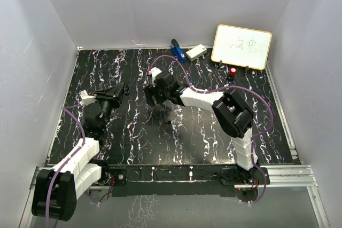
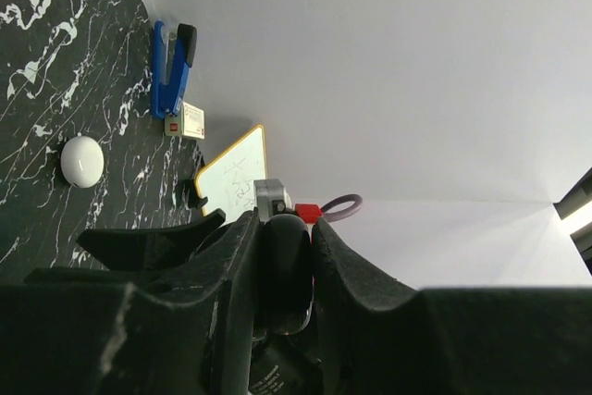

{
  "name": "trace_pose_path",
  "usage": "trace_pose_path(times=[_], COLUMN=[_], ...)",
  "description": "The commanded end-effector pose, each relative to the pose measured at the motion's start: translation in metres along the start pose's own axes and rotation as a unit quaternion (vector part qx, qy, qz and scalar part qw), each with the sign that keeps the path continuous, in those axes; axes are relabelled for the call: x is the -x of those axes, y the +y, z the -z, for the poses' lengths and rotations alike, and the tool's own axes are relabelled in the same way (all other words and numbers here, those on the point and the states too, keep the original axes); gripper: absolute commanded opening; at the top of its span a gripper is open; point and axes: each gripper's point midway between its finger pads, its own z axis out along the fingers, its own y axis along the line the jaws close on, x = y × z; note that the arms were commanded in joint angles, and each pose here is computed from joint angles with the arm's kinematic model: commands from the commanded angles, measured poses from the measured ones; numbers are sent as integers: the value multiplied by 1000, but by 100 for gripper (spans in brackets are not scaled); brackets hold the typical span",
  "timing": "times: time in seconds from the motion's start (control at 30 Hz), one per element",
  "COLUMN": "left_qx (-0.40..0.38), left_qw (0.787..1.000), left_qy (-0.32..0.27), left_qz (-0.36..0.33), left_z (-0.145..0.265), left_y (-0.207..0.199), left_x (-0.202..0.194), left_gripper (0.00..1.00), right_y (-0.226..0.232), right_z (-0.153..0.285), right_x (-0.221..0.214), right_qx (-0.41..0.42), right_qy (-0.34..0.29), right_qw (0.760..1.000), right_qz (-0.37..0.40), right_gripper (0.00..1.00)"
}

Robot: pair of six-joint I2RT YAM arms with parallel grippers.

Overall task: Insert the wireless bluetooth earbuds into the charging case
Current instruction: Pick up the earbud from the center of the board.

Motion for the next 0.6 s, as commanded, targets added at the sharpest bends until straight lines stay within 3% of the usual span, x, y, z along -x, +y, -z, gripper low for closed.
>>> trace_pose_path(times=[0.0,0.23,0.57], left_qx=[-11,-12,-3], left_qw=[1000,1000,999], left_qy=[6,10,33], left_qz=[4,6,10], left_z=[1,2,-2], left_y=[-9,-9,2], left_x=[0,0,-8], left_gripper=[0,0,0], right_y=[13,4,-7], right_z=[-3,11,97], right_x=[48,35,-16], right_qx=[33,7,-65], right_qy=[-63,-43,-3], right_qw=[997,999,993], right_qz=[8,0,-97], right_gripper=[73,72,68])
